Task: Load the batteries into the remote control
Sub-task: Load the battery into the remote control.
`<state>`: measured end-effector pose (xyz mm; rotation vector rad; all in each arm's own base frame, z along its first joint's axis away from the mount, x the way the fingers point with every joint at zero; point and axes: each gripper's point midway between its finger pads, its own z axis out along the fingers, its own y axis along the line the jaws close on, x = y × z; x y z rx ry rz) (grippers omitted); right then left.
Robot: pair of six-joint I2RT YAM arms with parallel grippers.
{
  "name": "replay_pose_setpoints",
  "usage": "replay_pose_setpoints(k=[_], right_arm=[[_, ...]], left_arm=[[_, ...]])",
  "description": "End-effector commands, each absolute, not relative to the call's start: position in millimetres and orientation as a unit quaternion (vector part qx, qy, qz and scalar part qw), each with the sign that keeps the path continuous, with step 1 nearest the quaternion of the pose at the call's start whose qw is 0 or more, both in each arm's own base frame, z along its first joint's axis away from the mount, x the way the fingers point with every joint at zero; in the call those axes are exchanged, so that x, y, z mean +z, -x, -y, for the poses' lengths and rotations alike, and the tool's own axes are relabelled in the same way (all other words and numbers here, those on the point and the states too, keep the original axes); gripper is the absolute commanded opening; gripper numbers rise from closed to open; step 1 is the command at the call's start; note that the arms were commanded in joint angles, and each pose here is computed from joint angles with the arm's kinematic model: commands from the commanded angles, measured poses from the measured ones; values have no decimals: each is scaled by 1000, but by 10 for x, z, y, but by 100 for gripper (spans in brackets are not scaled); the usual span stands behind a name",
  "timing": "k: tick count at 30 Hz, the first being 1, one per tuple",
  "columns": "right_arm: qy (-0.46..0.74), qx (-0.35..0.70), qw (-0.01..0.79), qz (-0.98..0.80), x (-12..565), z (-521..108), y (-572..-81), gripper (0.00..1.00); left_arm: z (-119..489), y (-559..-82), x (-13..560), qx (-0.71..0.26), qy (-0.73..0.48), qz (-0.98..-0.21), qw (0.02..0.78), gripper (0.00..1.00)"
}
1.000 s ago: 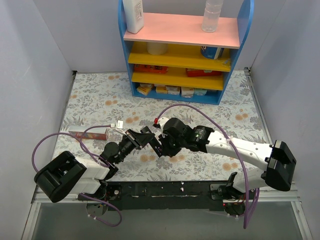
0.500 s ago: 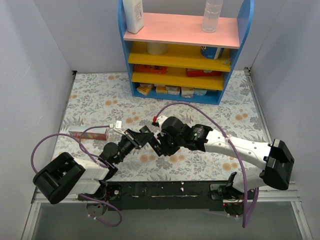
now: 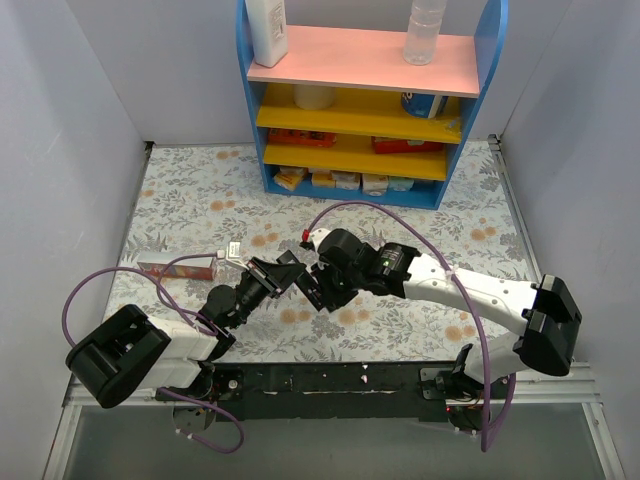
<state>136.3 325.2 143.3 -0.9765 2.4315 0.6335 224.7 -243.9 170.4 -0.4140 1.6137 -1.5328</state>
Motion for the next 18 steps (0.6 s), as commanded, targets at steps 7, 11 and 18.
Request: replay_pose_setpoints(k=[7, 11, 18], right_arm=[[363, 239, 239, -868, 1605, -3411, -1435, 20], [362, 240, 241, -868, 1630, -3401, -1433, 25], [360, 242, 251, -865, 1694, -3389, -1445, 33]], left_arm=[[2300, -2179, 1679, -627, 213, -629, 408, 0], [2285, -2184, 1619, -622, 224, -634, 401, 0], [2244, -2187, 1537, -615, 243, -638, 393, 0]])
